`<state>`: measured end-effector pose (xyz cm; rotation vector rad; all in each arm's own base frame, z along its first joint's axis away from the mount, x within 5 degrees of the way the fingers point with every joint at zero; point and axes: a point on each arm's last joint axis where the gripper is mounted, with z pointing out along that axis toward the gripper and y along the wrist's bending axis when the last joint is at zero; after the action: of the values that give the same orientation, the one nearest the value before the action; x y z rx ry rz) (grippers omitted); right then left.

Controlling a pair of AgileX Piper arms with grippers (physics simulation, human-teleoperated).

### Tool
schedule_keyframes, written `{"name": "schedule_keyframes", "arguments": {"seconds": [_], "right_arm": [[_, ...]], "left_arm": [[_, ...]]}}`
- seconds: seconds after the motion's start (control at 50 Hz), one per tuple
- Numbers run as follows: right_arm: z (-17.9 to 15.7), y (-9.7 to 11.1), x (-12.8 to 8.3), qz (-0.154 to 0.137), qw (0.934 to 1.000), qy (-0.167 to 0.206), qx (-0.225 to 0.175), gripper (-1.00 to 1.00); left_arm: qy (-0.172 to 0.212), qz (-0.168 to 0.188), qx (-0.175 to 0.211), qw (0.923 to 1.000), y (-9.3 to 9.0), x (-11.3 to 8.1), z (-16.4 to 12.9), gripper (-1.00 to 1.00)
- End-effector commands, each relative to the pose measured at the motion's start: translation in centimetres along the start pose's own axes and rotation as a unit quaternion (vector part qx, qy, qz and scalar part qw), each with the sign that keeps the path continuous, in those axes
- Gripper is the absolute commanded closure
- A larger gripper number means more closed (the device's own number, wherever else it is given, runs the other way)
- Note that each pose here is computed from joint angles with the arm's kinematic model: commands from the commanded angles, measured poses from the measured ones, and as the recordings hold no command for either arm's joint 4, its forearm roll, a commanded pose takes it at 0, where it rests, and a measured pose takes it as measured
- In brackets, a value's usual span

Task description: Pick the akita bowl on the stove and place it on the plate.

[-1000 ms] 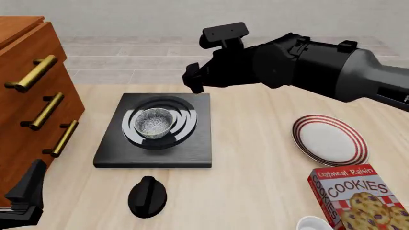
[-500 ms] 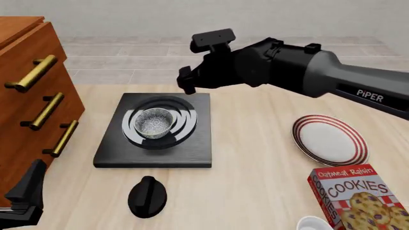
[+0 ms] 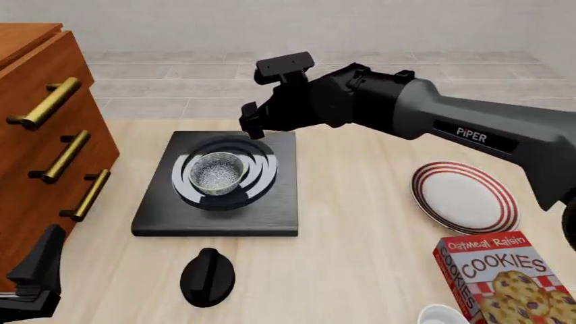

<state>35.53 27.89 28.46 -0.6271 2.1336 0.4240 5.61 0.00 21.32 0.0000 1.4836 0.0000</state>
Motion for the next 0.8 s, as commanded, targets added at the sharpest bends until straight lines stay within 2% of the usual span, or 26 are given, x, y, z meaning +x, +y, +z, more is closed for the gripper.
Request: {"name": "schedule_keyframes", "arguments": {"seconds": [0.02, 0.8], "right_arm": [[1.2, 0.5, 0.4, 0.0, 1.0, 0.006, -0.004, -1.0], [5.8, 1.1, 2.6, 0.001, 0.9995, 0.03, -0.008, -1.0]], "left_arm": [[0.0, 0.0, 0.0, 1.0, 0.0, 0.0, 0.0, -1.0], [0.0, 0.0, 0.0, 1.0, 0.0, 0.0, 0.0, -1.0]]}}
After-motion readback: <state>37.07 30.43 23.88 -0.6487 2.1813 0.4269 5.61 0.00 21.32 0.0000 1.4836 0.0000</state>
